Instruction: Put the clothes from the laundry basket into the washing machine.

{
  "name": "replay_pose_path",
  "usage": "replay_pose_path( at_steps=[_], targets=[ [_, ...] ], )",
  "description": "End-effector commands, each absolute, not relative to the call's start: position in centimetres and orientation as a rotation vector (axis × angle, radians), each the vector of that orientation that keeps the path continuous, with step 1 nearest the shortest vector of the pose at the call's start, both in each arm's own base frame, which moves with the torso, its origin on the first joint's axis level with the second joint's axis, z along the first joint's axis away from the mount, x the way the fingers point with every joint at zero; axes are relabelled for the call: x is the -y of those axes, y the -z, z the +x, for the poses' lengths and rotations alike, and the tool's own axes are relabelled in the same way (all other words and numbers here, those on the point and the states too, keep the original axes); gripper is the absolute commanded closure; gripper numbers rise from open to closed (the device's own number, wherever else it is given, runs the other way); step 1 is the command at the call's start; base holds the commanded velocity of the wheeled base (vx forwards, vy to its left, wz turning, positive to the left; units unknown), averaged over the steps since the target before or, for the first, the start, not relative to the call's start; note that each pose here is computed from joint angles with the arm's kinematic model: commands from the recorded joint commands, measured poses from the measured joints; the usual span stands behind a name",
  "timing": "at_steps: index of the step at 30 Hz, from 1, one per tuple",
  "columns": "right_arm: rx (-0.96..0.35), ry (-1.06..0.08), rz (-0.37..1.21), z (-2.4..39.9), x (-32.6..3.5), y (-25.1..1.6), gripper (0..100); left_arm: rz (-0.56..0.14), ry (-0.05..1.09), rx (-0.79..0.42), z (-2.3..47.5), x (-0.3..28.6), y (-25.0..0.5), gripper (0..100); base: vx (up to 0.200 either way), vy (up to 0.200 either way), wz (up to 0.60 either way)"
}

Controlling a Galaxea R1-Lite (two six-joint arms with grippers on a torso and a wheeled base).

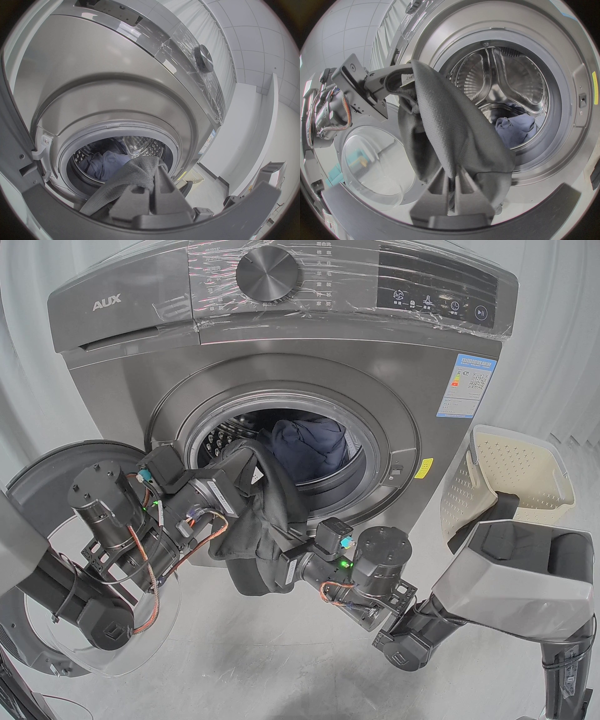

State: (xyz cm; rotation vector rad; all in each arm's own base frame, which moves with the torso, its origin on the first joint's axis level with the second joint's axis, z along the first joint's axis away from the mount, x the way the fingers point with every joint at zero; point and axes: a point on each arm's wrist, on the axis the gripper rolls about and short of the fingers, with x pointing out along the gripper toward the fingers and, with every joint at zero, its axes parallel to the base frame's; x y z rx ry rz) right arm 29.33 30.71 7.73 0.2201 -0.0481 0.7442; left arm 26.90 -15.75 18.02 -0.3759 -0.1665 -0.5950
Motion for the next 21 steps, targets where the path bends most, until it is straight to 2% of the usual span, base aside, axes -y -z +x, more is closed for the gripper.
replay_pose_path(
  at_steps=[1, 11, 16, 19, 20, 21],
  targets=[
    [0.063, -0.731, 0.23, 28.8, -29.4, -9.4, 100, -0.377, 0.591, 0.162, 27.0, 15.7, -17.8, 100, 0.0, 0.0, 0.0],
    [0.054, -0.653, 0.211, 27.1, -23.5, -12.4, 100, -0.375, 0.579, 0.156, 27.2, 15.4, -17.7, 100, 0.0, 0.0, 0.0],
    [0.077, -0.646, 0.219, 26.8, -22.5, -13.4, 100, -0.372, 0.59, 0.142, 27.1, 15.4, -17.4, 100, 0.0, 0.0, 0.0],
    [0.113, -0.664, 0.235, 25.9, -22.4, -15.0, 100, -0.364, 0.604, 0.112, 26.7, 15.3, -16.8, 100, 0.0, 0.0, 0.0],
    [0.123, -0.666, 0.239, 25.7, -22.3, -15.4, 100, -0.363, 0.615, 0.102, 26.6, 15.3, -16.7, 0, 0.0, 0.0, 0.0],
    [0.131, -0.67, 0.243, 25.5, -22.3, -15.8, 100, -0.361, 0.626, 0.101, 26.6, 15.3, -16.6, 0, 0.0, 0.0, 0.0]
  ],
)
